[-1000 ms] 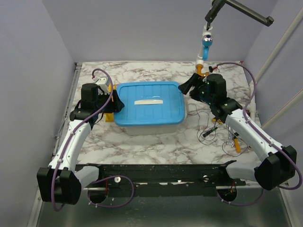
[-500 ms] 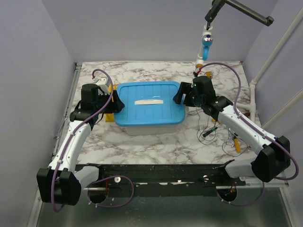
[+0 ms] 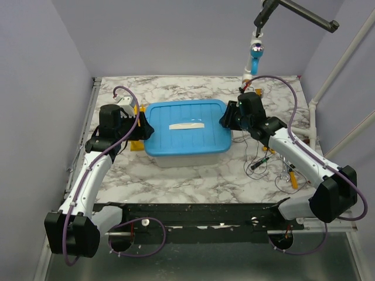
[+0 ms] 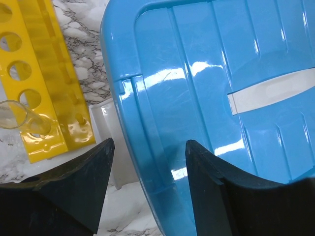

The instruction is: Organize the chemistry lab equipment

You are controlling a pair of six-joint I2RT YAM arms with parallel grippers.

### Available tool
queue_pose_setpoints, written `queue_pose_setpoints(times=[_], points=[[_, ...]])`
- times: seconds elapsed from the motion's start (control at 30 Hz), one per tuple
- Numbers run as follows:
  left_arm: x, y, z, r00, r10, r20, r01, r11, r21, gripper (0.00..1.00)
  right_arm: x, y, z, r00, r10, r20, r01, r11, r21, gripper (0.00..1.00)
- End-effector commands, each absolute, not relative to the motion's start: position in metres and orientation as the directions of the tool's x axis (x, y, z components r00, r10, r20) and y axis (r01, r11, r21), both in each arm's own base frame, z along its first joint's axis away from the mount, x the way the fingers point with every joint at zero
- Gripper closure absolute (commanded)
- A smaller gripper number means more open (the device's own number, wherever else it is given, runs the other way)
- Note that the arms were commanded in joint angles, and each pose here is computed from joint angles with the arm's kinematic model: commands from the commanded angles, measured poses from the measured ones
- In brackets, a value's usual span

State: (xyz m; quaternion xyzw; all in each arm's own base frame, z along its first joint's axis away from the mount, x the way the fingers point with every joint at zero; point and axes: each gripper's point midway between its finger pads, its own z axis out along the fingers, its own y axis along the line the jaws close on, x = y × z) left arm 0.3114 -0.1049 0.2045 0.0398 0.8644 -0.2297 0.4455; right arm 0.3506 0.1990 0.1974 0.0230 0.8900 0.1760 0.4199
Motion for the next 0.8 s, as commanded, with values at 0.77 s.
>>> queue_pose_setpoints(times=[0.77], points=[[0.316,-0.100,0.202,-0.587,-0.117,-0.801,0.261,0.909,-0.324,0.38,0.362,0.187,0.171,-0.683,0.129,-0.719,-0.047,0.975,0.219,0.47]])
